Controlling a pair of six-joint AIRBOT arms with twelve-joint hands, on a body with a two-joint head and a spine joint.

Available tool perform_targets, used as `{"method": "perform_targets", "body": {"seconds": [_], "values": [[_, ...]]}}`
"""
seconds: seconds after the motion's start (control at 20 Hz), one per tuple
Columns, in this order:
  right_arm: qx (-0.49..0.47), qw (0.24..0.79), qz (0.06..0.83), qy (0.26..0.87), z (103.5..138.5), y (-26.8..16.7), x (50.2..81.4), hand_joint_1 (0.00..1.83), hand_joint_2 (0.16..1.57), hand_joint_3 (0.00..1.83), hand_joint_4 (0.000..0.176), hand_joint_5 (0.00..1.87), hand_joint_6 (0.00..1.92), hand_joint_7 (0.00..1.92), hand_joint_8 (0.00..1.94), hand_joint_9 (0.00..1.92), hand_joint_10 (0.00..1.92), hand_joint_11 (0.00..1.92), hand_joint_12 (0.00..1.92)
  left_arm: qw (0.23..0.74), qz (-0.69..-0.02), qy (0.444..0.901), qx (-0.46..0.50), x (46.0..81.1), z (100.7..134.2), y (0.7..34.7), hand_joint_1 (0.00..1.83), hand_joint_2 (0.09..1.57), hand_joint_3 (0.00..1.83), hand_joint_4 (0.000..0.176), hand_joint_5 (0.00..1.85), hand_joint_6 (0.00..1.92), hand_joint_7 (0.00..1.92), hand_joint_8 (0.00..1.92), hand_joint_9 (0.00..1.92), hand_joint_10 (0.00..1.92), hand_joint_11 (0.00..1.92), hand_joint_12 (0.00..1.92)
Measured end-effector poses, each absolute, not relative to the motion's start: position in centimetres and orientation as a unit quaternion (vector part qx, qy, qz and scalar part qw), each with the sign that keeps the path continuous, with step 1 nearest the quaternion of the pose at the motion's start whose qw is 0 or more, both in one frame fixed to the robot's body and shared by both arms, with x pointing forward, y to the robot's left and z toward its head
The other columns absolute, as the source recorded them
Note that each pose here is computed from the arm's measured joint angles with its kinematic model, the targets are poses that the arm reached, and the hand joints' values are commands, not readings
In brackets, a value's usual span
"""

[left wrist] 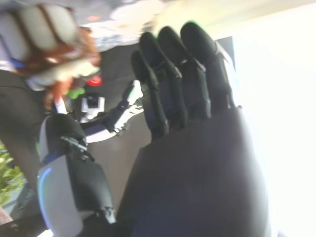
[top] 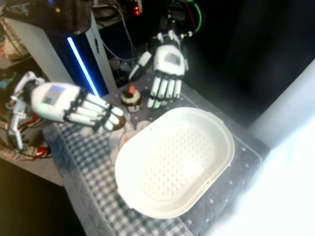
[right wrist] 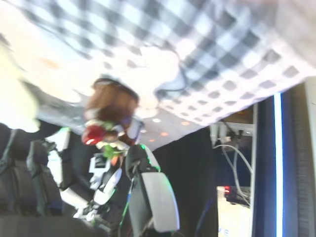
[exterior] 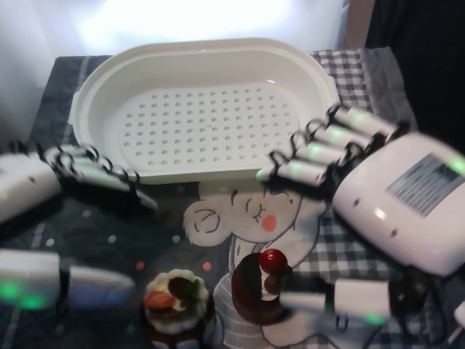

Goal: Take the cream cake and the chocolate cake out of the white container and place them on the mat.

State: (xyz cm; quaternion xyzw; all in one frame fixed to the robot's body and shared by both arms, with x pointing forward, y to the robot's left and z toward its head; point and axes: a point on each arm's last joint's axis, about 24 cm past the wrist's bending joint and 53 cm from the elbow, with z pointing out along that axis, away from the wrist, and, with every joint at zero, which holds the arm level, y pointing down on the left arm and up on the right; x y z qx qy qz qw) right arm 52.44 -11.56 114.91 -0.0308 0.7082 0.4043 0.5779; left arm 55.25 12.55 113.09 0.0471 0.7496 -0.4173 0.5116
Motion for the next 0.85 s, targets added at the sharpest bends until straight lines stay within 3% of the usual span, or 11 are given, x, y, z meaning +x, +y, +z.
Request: {"method": "perform_targets", "body": {"seconds": [0.05,0.15,0.2,0.25,0.45,0.5,0.55,0.65,0.7,0.75,0.85], "values": [[-0.028,0.586,0.402,0.703,115.3,-12.0,52.8,0.79,1.0,0.17,0.0,0.56,1.08,0.73,1.11,0.63,1.28,0.45,1.66,0.521,-0.419,0.742,0.041,55.5,113.7,12.9,0.67,1.35,0.0,0.131,0.55,1.37,0.62,0.86,0.54,1.2,0.41,1.45],[-0.012,0.619,0.395,0.679,117.0,-13.6,53.9,0.83,0.85,0.5,0.0,0.58,1.22,0.87,1.18,0.78,1.29,0.59,1.66,0.56,-0.429,0.709,0.02,56.4,116.5,14.2,0.8,1.32,0.0,0.174,0.61,1.52,0.77,0.78,0.72,1.07,0.58,1.32],[-0.006,0.634,0.395,0.665,117.9,-14.2,54.2,0.86,0.83,0.52,0.0,0.65,1.16,0.93,1.11,0.89,1.19,0.72,1.53,0.577,-0.433,0.693,0.013,56.8,117.6,14.7,1.09,1.24,0.0,0.031,0.71,1.32,0.83,1.19,0.83,0.92,0.68,1.28],[-0.003,0.65,0.397,0.648,118.9,-14.7,54.4,0.79,0.9,0.45,0.0,0.66,1.14,0.91,1.13,0.92,1.19,0.75,1.51,0.598,-0.434,0.673,0.011,57.1,118.9,15.2,1.14,1.22,0.0,0.006,0.73,1.29,0.84,1.27,0.9,0.8,0.75,1.19],[0.009,0.718,0.388,0.578,123.4,-17.8,55.2,0.3,1.1,0.29,0.0,0.18,1.37,0.68,1.39,0.69,1.49,0.5,1.87,0.663,-0.447,0.6,0.004,57.7,123.7,16.5,1.17,1.26,0.0,0.0,0.61,1.35,0.83,1.41,0.96,0.52,0.61,1.19],[0.019,0.741,0.38,0.552,125.0,-19.3,55.4,0.18,1.2,0.15,0.0,0.22,1.3,0.6,1.36,0.61,1.45,0.52,1.85,0.69,-0.446,0.571,0.003,57.9,125.4,17.2,0.87,1.32,0.0,0.098,0.58,1.54,0.74,0.91,0.93,0.51,0.58,1.25],[0.025,0.76,0.373,0.532,126.2,-20.4,55.4,0.07,1.27,0.09,0.0,0.09,1.18,0.46,1.24,0.53,1.36,0.45,1.75,0.709,-0.447,0.545,-0.003,57.9,126.9,17.9,0.65,1.23,0.0,0.0,0.56,0.67,0.8,0.49,0.95,0.34,0.63,1.1],[0.032,0.785,0.361,0.502,128.1,-22.1,55.4,0.05,1.26,0.04,0.0,0.02,0.78,0.39,1.11,0.46,1.3,0.36,1.72,0.737,-0.443,0.51,-0.009,58.0,128.8,19.2,0.61,1.24,0.0,0.0,0.64,0.25,0.88,0.24,0.99,0.22,0.65,1.08],[0.03,0.792,0.357,0.494,128.6,-22.6,55.4,0.15,1.22,0.0,0.019,0.0,0.1,0.07,0.39,0.21,1.08,0.04,1.66,0.751,-0.445,0.488,-0.015,57.8,129.8,20.0,0.6,1.2,0.0,0.0,0.94,0.06,1.02,0.05,1.07,0.14,0.6,1.2],[0.03,0.796,0.355,0.49,128.7,-22.8,55.5,0.1,1.22,0.0,0.009,0.0,0.02,0.11,0.16,0.2,0.86,0.01,1.43,0.762,-0.448,0.467,-0.018,57.4,130.8,20.5,0.56,1.16,0.0,0.0,0.9,0.01,1.01,0.01,1.08,0.11,0.63,1.21],[0.038,0.803,0.363,0.471,130.0,-22.7,56.0,0.07,1.25,0.0,0.153,0.01,0.34,0.29,0.14,0.16,0.66,0.0,0.56,0.777,-0.449,0.44,-0.015,56.6,131.9,20.8,0.46,1.07,0.0,0.0,0.79,0.0,0.97,0.0,1.04,0.07,0.53,1.27]]}}
